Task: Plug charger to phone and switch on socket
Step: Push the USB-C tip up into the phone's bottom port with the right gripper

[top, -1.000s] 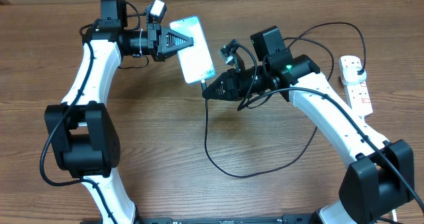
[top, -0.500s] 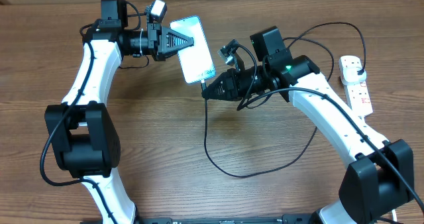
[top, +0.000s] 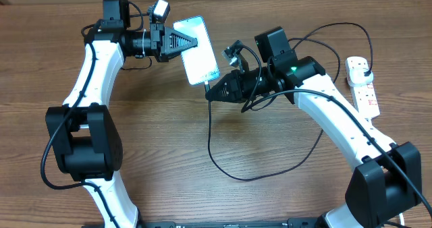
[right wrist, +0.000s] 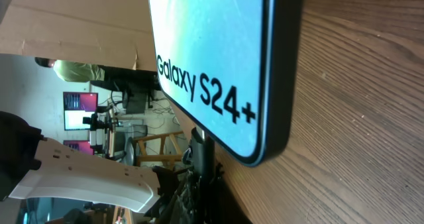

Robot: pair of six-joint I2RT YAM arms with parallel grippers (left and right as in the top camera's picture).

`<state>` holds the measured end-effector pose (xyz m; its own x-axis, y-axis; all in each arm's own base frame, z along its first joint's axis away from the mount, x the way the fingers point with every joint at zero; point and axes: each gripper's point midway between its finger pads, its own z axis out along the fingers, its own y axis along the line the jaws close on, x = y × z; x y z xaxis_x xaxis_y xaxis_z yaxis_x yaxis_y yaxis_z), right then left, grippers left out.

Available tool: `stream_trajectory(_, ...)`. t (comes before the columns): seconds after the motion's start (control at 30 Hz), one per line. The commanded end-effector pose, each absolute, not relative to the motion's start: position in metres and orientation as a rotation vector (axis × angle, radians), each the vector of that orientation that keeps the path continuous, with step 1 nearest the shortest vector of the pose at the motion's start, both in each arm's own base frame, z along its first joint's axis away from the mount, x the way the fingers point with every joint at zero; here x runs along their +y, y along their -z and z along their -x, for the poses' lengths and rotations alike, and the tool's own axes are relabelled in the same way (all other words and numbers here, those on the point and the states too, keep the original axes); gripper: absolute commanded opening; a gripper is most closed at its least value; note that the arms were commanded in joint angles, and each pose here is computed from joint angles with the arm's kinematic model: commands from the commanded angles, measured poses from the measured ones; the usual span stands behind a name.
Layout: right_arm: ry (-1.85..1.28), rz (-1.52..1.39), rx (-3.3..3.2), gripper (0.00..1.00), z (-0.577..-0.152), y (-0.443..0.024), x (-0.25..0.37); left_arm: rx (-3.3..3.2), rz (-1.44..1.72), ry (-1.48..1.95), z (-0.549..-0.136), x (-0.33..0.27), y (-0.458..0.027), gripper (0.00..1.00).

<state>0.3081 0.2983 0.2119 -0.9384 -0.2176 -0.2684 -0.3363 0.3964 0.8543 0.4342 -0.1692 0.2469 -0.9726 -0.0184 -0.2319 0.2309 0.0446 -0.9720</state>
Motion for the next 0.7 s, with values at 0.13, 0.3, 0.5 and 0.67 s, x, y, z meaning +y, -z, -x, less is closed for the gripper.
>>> stream_trajectory(0.13, -1.589, 0.526, 2.514, 0.04, -0.307, -0.213, 0.304, 2.073, -0.315, 2.073, -0.426, -0.178, -0.268, 0.04)
stream_trajectory(0.3, -1.567, 0.494, 2.527, 0.04, -0.311, -0.211, 0.303, 2.070, -0.316, 2.077, -0.425, -0.178, -0.269, 0.04)
stream_trajectory(0.5, -1.558, 0.501, 2.500, 0.04, -0.316, -0.213, 0.304, 2.063, -0.320, 2.087, -0.424, -0.178, -0.270, 0.04)
stream_trajectory(0.67, -1.548, 0.474, 2.480, 0.04, -0.326, -0.215, 0.296, 2.063, -0.319, 2.087, -0.424, -0.178, -0.270, 0.04)
